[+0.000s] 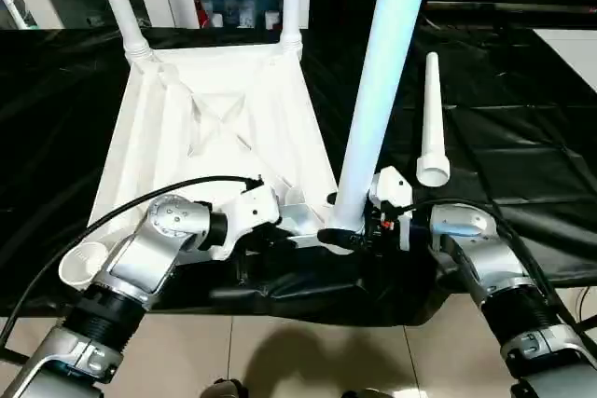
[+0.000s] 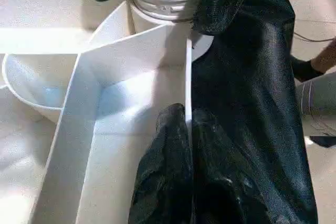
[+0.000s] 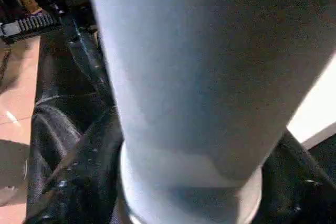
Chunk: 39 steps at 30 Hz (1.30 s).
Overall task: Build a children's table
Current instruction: Rotate leg to tighten
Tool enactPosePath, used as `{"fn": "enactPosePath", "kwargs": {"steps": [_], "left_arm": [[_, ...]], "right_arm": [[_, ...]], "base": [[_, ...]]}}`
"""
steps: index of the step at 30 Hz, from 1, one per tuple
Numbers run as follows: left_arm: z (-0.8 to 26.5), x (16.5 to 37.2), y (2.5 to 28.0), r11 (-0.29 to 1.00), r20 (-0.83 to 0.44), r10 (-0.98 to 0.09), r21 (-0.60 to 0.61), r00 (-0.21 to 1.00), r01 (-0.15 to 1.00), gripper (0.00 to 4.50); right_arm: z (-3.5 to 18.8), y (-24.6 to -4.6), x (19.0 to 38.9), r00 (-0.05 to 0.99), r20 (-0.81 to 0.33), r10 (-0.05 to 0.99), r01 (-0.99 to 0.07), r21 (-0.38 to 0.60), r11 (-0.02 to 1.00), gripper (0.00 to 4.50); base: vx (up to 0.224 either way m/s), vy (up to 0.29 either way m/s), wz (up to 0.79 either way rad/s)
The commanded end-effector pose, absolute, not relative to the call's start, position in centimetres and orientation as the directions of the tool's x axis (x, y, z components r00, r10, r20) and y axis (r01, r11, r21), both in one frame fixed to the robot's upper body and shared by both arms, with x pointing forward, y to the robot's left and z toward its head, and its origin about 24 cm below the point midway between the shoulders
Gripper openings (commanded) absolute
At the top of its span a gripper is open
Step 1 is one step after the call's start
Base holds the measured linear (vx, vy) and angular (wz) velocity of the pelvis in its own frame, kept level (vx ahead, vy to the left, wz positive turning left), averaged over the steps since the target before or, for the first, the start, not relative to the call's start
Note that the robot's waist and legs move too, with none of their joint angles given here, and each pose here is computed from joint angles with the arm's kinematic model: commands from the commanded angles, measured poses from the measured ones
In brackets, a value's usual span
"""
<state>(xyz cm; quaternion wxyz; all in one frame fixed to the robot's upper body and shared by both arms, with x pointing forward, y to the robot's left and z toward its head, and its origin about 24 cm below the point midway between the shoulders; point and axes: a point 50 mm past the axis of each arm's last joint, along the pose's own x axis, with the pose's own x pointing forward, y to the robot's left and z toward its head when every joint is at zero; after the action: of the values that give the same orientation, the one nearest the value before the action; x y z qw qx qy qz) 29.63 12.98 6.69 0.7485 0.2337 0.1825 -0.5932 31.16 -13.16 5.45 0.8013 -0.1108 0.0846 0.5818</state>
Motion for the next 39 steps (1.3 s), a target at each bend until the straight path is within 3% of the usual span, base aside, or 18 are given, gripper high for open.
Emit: {"fn": "enactPosePath", "kwargs": {"steps": [1, 10, 16, 20, 21, 26, 29, 34, 39], "left_arm": [[6.3, 29.4, 12.4, 0.164, -0.537, -0.819, 0.118, 0.202, 0.979, 0.0], [6.2, 29.3, 12.6, 0.167, -0.541, -0.817, 0.113, 0.201, 0.979, 0.0], [6.0, 29.7, 12.6, 0.235, -0.529, -0.809, 0.111, 0.258, 0.966, 0.0], [5.8, 30.3, 12.3, 0.309, -0.516, -0.792, 0.121, 0.326, 0.943, 0.0], [5.5, 30.8, 12.0, 0.377, -0.521, -0.76, 0.132, 0.387, 0.917, 0.0], [4.9, 31.9, 11.5, 0.518, -0.531, -0.679, 0.143, 0.507, 0.843, 0.0], [4.3, 33.5, 10.8, 0.712, -0.54, -0.516, 0.161, 0.664, 0.684, 0.0], [4.2, 34.3, 9.5, 0.774, -0.53, -0.448, 0.174, 0.72, 0.609, 0.0], [4.5, 34.5, 8.8, 0.77, -0.529, -0.453, 0.174, 0.718, 0.614, 0.0]], "right_arm": [[5.8, -13.2, 31.6, 0.321, -0.264, 0.909, -0.947, -0.098, 0.306, 2.85], [5.5, -12.9, 31.4, 0.324, -0.239, 0.915, -0.946, -0.09, 0.312, 2.74], [4.8, -12.2, 31.9, 0.452, -0.192, 0.871, -0.891, -0.045, 0.452, 2.73], [3.9, -11.4, 32.3, 0.559, -0.18, 0.81, -0.822, 0.01, 0.57, 2.73], [3.3, -10.8, 32.5, 0.646, -0.189, 0.74, -0.748, 0.038, 0.663, 2.73], [2.1, -9.8, 32.9, 0.763, -0.237, 0.601, -0.604, 0.067, 0.794, 2.72], [1.2, -8.3, 33.3, 0.847, -0.282, 0.45, -0.434, 0.121, 0.893, 2.72], [1.4, -6.3, 33.9, 0.889, -0.308, 0.339, -0.3, 0.167, 0.939, 2.72], [1.7, -5.3, 34.1, 0.887, -0.311, 0.342, -0.311, 0.145, 0.939, 2.72]], "base": [[0.0, 0.0, 0.0], [0.0, 0.0, 0.0], [0.0, 0.0, 0.0], [0.0, 0.0, 0.0], [0.0, 0.0, 0.0], [0.0, 0.0, 0.0], [0.0, 0.0, 0.0], [0.0, 0.0, 0.0], [0.0, 0.0, 0.0]]}}
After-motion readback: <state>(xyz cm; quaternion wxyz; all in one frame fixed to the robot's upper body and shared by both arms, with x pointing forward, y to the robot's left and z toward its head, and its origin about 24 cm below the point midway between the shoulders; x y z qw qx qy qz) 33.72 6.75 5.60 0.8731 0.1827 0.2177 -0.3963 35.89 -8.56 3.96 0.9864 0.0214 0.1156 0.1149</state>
